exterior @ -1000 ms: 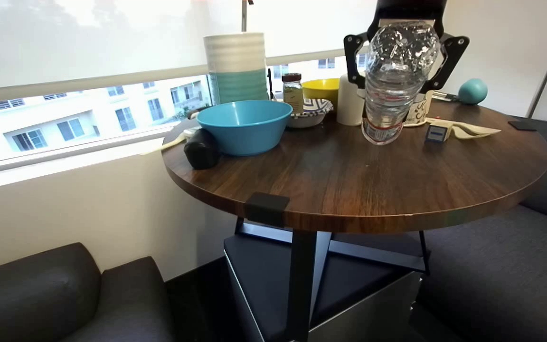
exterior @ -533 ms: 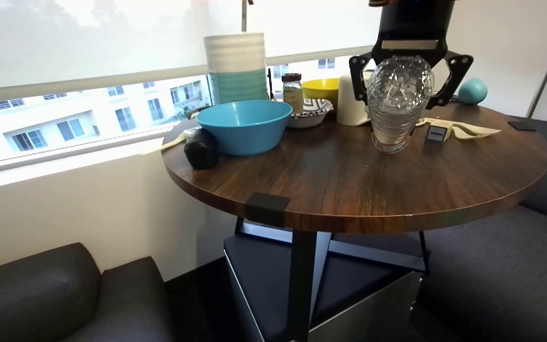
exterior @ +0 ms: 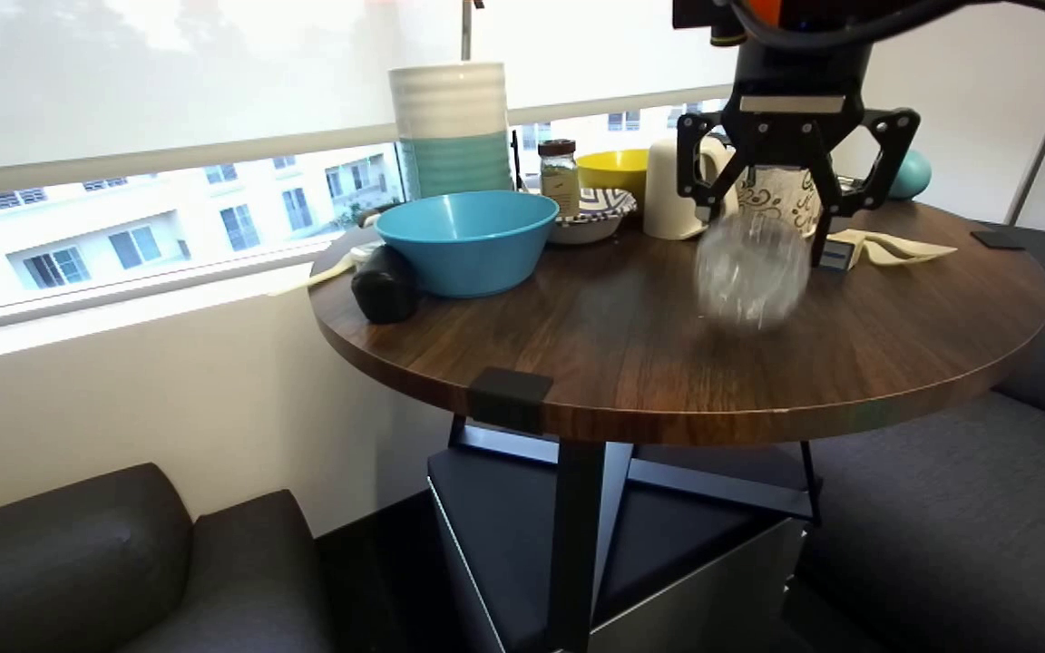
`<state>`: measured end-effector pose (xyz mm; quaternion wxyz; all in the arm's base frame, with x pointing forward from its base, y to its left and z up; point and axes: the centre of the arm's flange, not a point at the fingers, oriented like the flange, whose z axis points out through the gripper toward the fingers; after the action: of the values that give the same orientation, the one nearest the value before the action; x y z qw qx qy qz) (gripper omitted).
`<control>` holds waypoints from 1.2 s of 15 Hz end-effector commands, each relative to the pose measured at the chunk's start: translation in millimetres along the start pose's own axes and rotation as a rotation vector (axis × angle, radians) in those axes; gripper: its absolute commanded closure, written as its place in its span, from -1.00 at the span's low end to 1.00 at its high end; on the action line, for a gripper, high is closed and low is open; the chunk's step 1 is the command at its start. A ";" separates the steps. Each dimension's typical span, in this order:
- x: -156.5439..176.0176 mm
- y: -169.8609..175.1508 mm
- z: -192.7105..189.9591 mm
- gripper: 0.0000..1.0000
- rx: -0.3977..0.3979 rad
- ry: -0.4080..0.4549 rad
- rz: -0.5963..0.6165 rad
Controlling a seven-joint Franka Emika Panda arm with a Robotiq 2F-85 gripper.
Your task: Put the bottle upright
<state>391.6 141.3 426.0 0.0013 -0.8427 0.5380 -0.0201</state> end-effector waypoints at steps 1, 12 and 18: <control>-1.7 6.5 1.6 -1.00 0.029 0.015 0.019; 37.9 2.7 -2.1 -1.00 0.128 0.077 -0.028; 66.2 1.4 8.8 -1.00 0.154 0.107 -0.078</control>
<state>413.9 92.6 426.3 0.0358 -0.8530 0.5128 -0.0906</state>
